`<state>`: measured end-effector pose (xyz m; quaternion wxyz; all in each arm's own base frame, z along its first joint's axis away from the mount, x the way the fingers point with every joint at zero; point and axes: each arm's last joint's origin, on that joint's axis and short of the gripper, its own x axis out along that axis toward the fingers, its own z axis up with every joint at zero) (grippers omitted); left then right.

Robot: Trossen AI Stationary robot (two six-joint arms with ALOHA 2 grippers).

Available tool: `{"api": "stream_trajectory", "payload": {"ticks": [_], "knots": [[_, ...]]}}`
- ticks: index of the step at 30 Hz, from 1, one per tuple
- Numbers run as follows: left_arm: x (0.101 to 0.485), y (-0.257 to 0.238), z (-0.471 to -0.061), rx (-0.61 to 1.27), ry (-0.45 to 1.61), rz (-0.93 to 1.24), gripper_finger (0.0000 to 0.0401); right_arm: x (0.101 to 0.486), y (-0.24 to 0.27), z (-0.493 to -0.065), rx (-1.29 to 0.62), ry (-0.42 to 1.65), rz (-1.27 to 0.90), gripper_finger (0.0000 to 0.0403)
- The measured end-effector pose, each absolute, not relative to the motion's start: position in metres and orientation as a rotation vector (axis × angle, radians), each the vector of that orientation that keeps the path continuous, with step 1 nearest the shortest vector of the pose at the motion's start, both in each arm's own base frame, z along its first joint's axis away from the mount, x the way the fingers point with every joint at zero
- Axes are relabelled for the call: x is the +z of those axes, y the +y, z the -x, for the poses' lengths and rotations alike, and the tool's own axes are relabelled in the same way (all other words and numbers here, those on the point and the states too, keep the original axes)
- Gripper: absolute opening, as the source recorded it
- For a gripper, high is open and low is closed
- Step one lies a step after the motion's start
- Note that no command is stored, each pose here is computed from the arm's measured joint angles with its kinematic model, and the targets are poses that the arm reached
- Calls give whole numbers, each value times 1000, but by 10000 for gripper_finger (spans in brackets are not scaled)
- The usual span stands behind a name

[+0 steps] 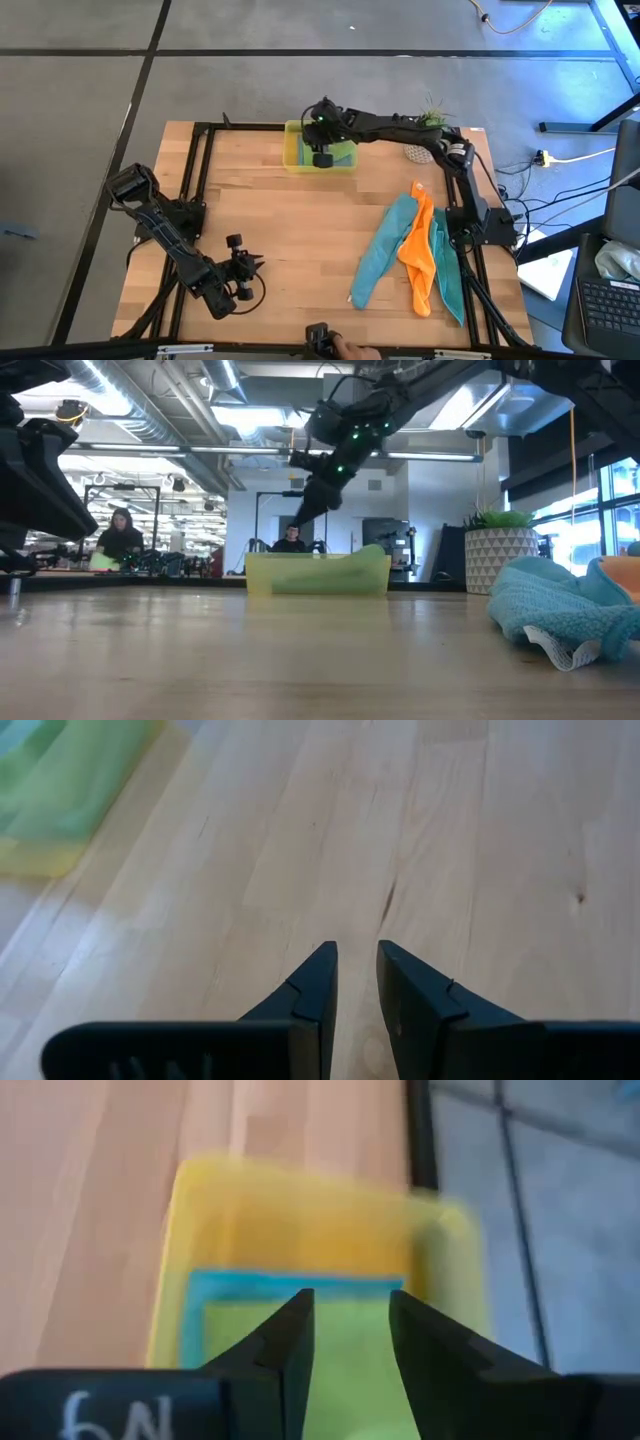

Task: Fold microfiber towels
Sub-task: Put the green folded cloth into the yellow bin

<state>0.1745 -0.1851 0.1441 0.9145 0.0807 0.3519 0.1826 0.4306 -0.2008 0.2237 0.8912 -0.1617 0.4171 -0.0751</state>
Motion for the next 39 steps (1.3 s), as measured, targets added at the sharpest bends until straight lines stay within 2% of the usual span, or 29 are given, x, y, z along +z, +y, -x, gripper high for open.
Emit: {"api": "stream_trajectory", "payload": {"ticks": [4,13,22,27,34,39], "knots": [[144,-185,-174,378,727,-171,66,201,-201,-430,-155,965,297,158],[144,-185,-174,376,727,-167,66,194,-199,-427,-125,1030,288,200],[144,-185,-174,370,739,-160,66,191,-198,-412,-199,1174,122,201],[144,-185,-174,370,739,-159,66,185,-196,-410,-165,1210,144,201],[144,-185,-174,364,743,-174,66,157,-200,-418,-144,1231,152,201],[144,-185,-174,360,748,-199,66,157,-202,-422,-159,1194,157,181]]}}
